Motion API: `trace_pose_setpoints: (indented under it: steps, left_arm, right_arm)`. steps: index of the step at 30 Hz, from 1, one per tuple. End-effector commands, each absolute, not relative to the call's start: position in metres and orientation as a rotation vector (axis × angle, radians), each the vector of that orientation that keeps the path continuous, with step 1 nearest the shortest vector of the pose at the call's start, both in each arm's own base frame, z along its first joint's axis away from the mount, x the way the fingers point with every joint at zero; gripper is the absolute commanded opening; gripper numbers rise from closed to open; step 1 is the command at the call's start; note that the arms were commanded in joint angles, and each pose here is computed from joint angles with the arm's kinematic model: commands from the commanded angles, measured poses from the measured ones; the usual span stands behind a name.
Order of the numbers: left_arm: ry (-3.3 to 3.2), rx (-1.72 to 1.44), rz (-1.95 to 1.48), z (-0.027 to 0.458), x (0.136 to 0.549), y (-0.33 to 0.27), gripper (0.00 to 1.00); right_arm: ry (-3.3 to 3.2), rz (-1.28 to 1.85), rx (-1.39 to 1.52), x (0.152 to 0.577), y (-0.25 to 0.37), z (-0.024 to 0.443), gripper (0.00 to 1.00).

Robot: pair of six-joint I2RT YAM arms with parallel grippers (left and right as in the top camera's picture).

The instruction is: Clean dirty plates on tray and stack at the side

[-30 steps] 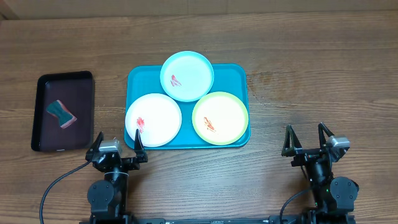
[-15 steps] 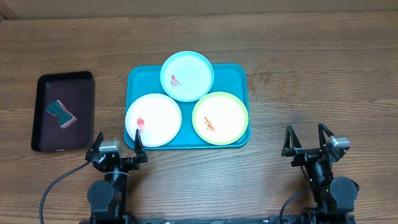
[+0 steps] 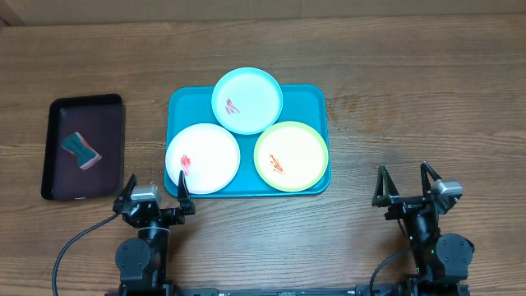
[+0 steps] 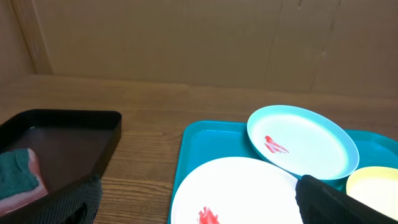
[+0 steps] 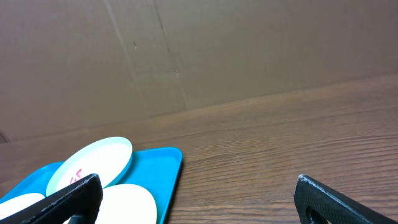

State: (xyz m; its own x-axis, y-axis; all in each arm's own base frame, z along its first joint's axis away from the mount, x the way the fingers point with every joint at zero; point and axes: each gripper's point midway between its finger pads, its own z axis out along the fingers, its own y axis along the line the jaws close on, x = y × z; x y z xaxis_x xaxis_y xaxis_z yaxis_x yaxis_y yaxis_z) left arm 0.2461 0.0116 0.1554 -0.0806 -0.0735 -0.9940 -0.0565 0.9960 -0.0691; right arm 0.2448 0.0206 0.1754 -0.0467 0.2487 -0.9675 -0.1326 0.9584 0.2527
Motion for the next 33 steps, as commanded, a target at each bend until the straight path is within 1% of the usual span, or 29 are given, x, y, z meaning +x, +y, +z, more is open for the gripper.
trace_pose_setpoints:
  steps: [1, 8, 10, 12, 13, 16, 19, 21, 24, 26, 28, 31, 33]
  left_arm:
    - [1.645, -0.070, -0.008, 0.156, 0.246, 0.009, 1.00]
    - [1.646, -0.070, -0.008, 0.156, 0.246, 0.009, 1.00]
    - [1.639, -0.073, 0.109, 0.158, 0.245, 0.022, 1.00]
    - [1.605, -0.092, 0.121, 0.166, 0.245, 0.026, 1.00]
    - [1.596, -0.092, 0.071, 0.168, 0.246, 0.020, 1.00]
    - [1.589, -0.064, -0.219, 0.171, 0.246, -0.015, 1.00]
    - [1.550, -0.031, -0.481, 0.185, 0.240, -0.045, 1.00]
    - [1.495, -0.016, -0.559, 0.200, 0.236, -0.054, 1.00]
    - [1.275, 0.092, -0.582, 0.253, 0.221, -0.063, 1.00]
    - [1.082, 0.155, -0.525, 0.295, 0.202, -0.062, 1.00]
    - [0.961, 0.132, -0.443, 0.328, 0.188, -0.050, 1.00]
    - [0.950, 0.085, -0.314, 0.356, 0.184, -0.034, 1.00]
    - [1.039, 0.079, -0.169, 0.371, 0.190, -0.024, 1.00]
  right_arm:
    - [1.584, 0.299, 0.107, 0.245, 0.017, 0.173, 1.00]
    - [1.584, 0.299, 0.107, 0.245, 0.017, 0.173, 1.00]
    - [1.584, 0.299, 0.107, 0.245, 0.017, 0.173, 1.00]
    - [1.584, 0.299, 0.107, 0.245, 0.017, 0.173, 1.00]
    - [1.584, 0.299, 0.107, 0.245, 0.017, 0.173, 1.00]
    - [1.584, 0.299, 0.107, 0.245, 0.017, 0.173, 1.00]
    - [1.584, 0.299, 0.107, 0.245, 0.017, 0.173, 1.00]
    - [1.584, 0.299, 0.107, 0.245, 0.017, 0.173, 1.00]
    - [1.584, 0.299, 0.107, 0.245, 0.017, 0.173, 1.00]
    - [1.584, 0.299, 0.107, 0.245, 0.017, 0.173, 1.00]
    - [1.584, 0.299, 0.107, 0.245, 0.017, 0.173, 1.00]
    - [1.584, 0.299, 0.107, 0.245, 0.017, 0.173, 1.00]
    - [1.584, 0.299, 0.107, 0.245, 0.017, 0.173, 1.00]
